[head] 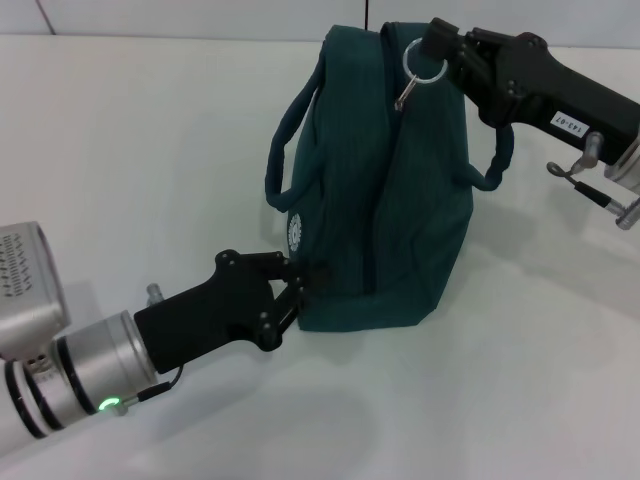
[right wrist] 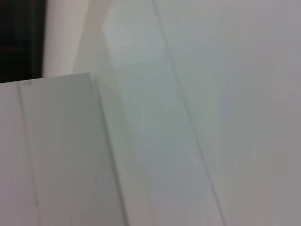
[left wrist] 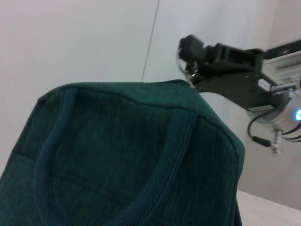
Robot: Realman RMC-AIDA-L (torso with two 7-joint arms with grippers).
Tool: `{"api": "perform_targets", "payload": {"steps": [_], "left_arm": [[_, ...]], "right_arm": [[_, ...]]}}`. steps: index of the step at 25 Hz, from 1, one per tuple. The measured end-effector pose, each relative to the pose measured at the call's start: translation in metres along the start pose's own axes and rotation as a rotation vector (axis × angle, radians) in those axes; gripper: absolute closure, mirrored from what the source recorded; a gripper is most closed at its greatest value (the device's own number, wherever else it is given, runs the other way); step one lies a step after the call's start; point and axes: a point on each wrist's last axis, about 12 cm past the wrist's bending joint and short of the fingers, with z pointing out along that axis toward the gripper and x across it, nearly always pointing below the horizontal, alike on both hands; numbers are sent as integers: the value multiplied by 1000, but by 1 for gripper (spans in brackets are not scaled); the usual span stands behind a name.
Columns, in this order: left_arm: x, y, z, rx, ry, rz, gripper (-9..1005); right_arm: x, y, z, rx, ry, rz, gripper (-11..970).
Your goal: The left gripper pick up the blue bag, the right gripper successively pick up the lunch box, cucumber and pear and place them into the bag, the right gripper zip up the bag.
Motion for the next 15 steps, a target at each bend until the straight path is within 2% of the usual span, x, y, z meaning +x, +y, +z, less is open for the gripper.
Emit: {"api": "perform_targets", "payload": {"steps": [4, 12, 15], "left_arm": [[-2, -3, -12, 6, -30, 11, 921], [-9, -10, -41, 8, -101, 51, 922], [-10, -10, -45, 20, -98, 37, 921]], "right_arm": [[1, -3, -2, 24, 7, 4, 952], [8, 10, -3, -55, 25, 57, 953], [9, 7, -3, -22, 30, 59, 953]]}}
